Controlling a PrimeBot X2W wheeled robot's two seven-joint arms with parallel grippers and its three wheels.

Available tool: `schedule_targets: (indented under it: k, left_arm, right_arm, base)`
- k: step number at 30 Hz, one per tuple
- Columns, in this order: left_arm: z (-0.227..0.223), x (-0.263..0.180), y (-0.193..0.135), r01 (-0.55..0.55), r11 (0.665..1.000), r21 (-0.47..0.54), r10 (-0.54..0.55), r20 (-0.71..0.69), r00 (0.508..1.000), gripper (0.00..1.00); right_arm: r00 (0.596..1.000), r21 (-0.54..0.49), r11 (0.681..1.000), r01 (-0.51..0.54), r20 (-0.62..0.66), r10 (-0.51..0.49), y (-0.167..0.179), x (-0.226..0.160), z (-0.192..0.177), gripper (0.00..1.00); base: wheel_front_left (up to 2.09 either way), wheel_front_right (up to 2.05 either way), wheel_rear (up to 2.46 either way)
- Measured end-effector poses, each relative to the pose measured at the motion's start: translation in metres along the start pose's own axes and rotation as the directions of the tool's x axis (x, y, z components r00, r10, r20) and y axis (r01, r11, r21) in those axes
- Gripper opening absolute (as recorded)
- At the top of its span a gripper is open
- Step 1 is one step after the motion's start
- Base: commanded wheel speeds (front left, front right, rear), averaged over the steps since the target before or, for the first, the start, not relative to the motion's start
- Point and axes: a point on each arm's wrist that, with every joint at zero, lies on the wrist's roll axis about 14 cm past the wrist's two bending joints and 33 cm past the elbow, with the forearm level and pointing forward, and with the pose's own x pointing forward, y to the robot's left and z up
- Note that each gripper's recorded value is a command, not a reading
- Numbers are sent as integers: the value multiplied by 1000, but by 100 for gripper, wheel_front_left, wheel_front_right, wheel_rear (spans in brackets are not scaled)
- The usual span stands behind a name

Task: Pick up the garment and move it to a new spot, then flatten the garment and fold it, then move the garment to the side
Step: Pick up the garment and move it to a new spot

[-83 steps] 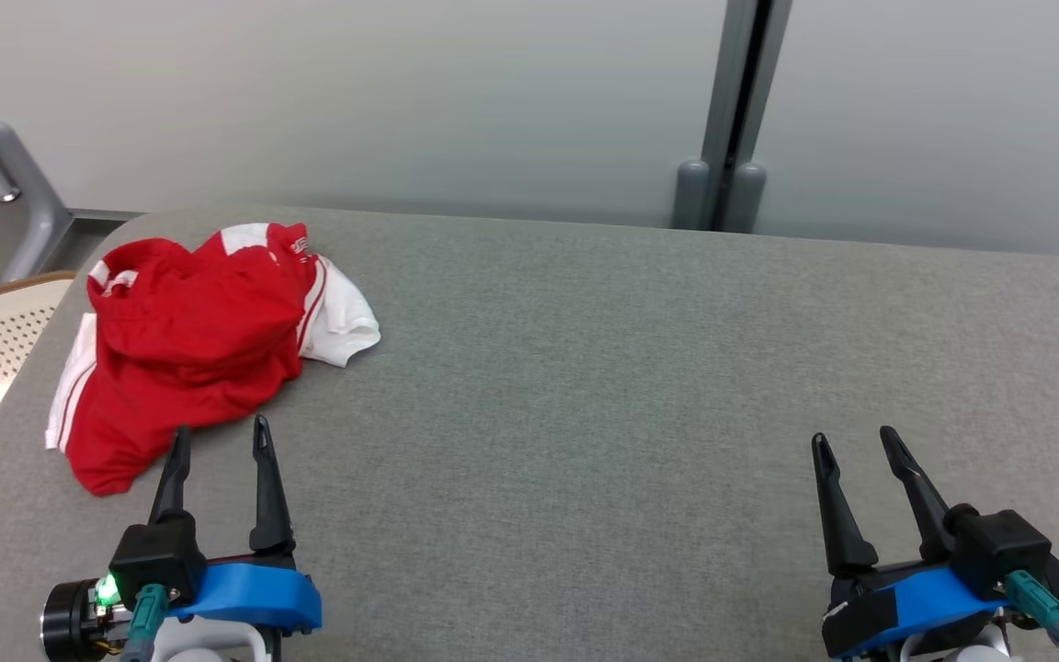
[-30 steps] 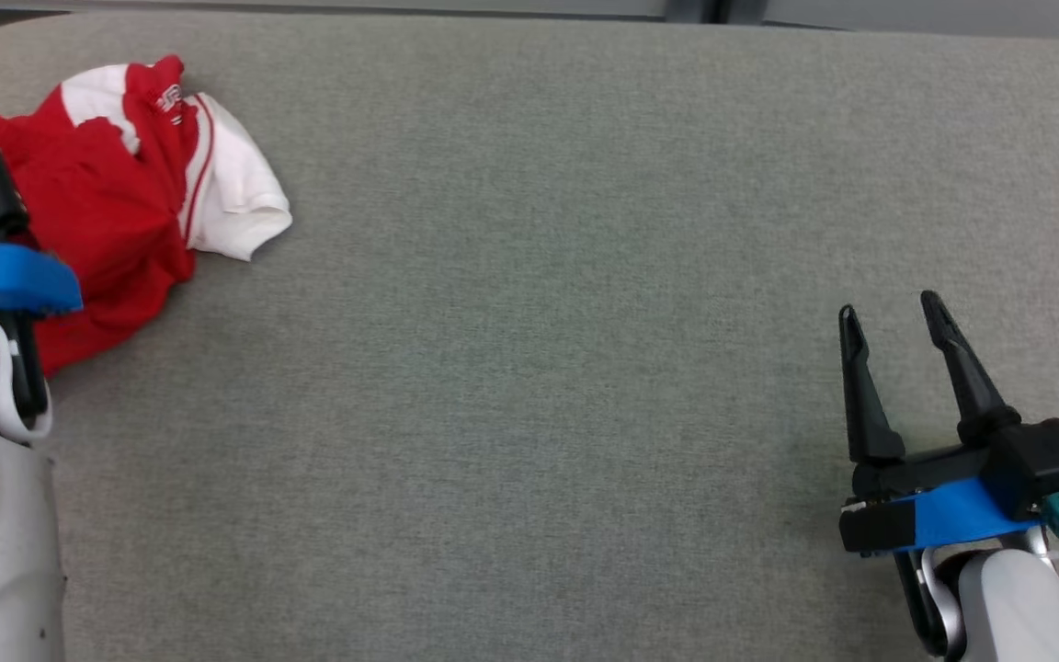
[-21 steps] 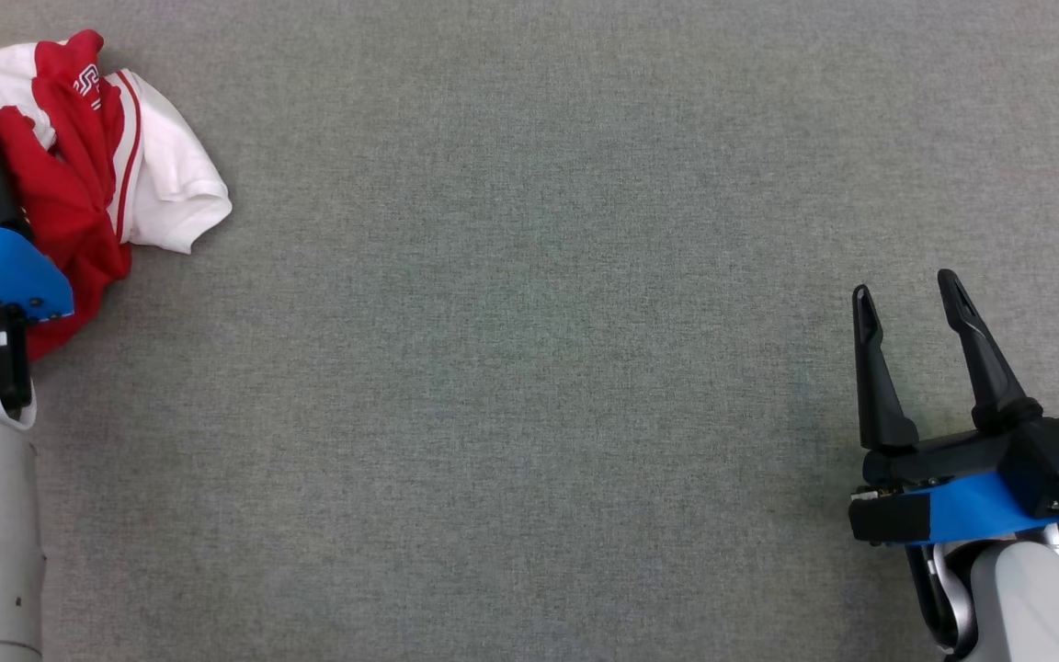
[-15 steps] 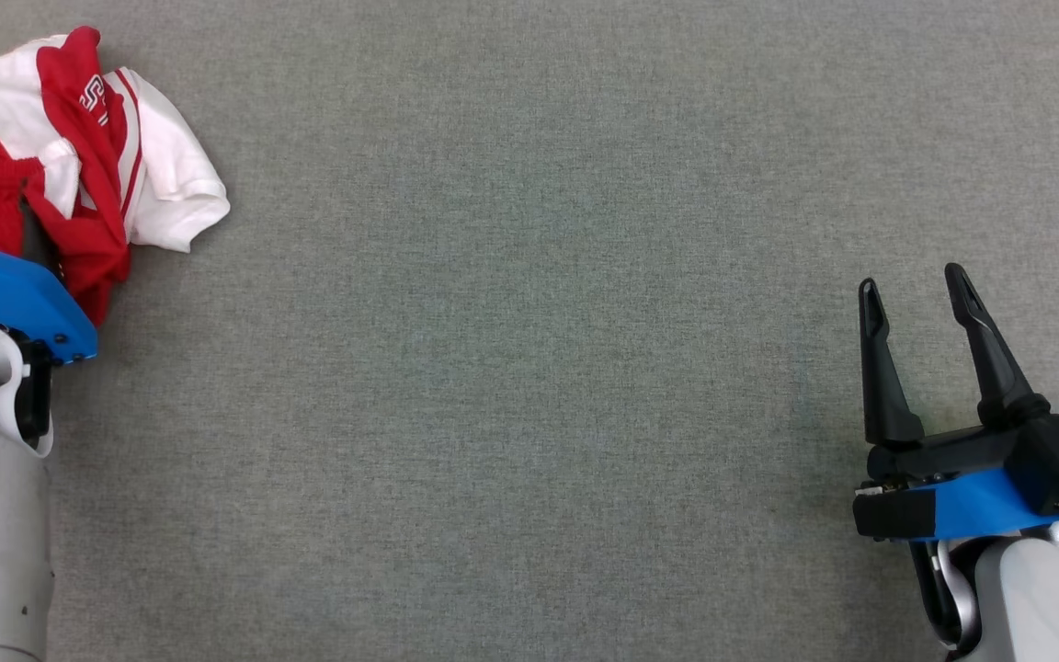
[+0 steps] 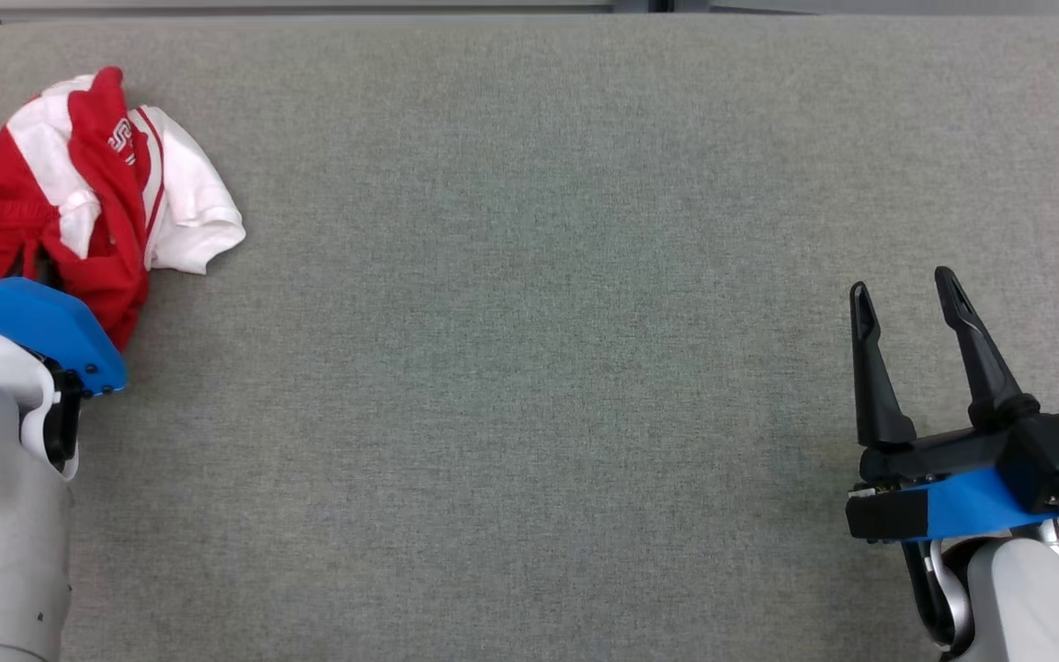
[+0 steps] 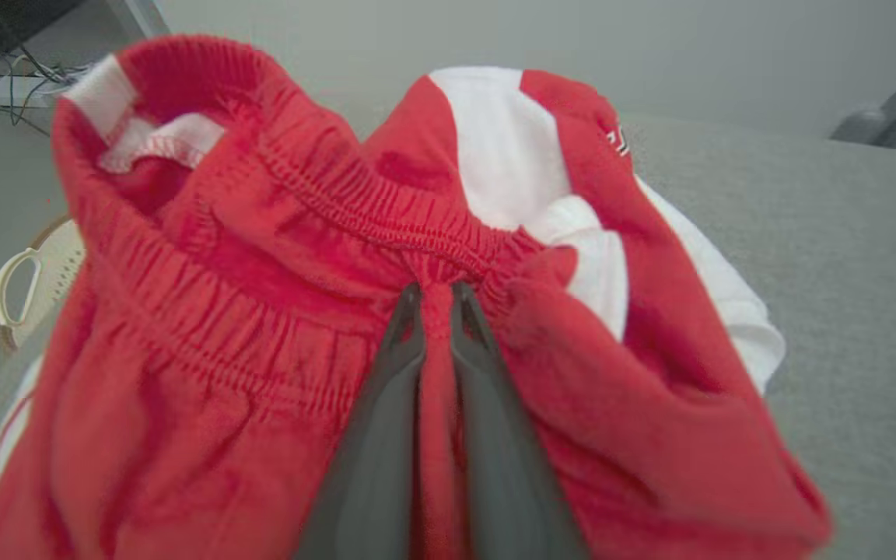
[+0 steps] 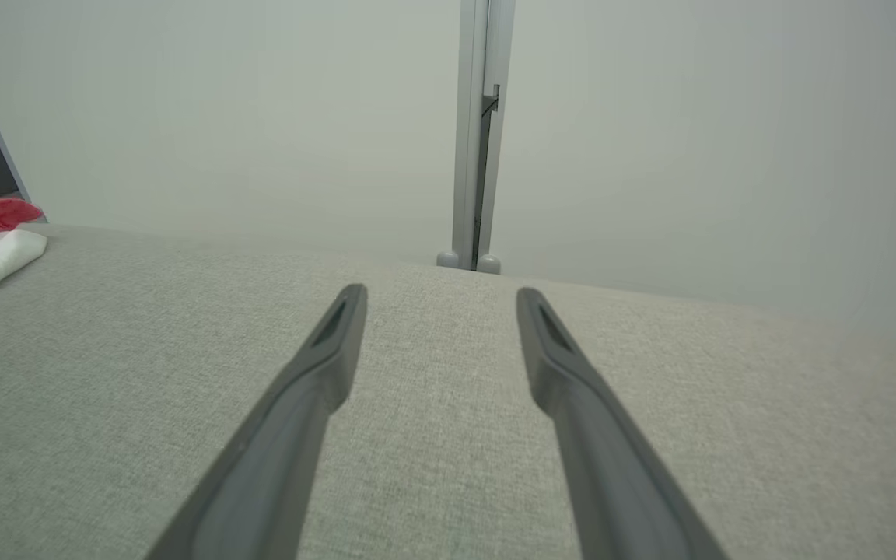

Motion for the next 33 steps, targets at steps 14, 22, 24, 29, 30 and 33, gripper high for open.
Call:
schedule_targets:
  k: [14, 22, 24, 29, 30, 33]
  left_arm:
    - [163, -58, -43, 108, 986, 131, -159, 504, 849, 0]
    - [257, -115, -138, 262, 925, 276, -380, 697, 608, 0]
    - [274, -130, -168, 304, 897, 322, -440, 717, 540, 0]
    - [296, -163, -244, 416, 807, 419, -574, 720, 389, 0]
    - [296, -167, -258, 437, 787, 436, -598, 712, 367, 0]
    - [292, -177, -299, 504, 725, 470, -660, 683, 313, 0]
  right_arm:
    - [997, 33, 999, 23, 76, -26, -3, -27, 40, 100]
    - [991, 55, 995, 85, 94, -90, -23, -47, 51, 100]
    - [989, 61, 992, 107, 93, -113, -30, -52, 51, 100]
    - [979, 71, 981, 180, 83, -185, -53, -69, 51, 100]
    - [976, 72, 978, 195, 81, -201, -58, -72, 50, 100]
    - [965, 74, 967, 245, 75, -250, -73, -84, 50, 100]
  base:
    - [0, 0, 0]
    - [0, 0, 0]
    - [0, 0, 0]
    - [0, 0, 0]
    - [0, 0, 0]
    - [0, 0, 0]
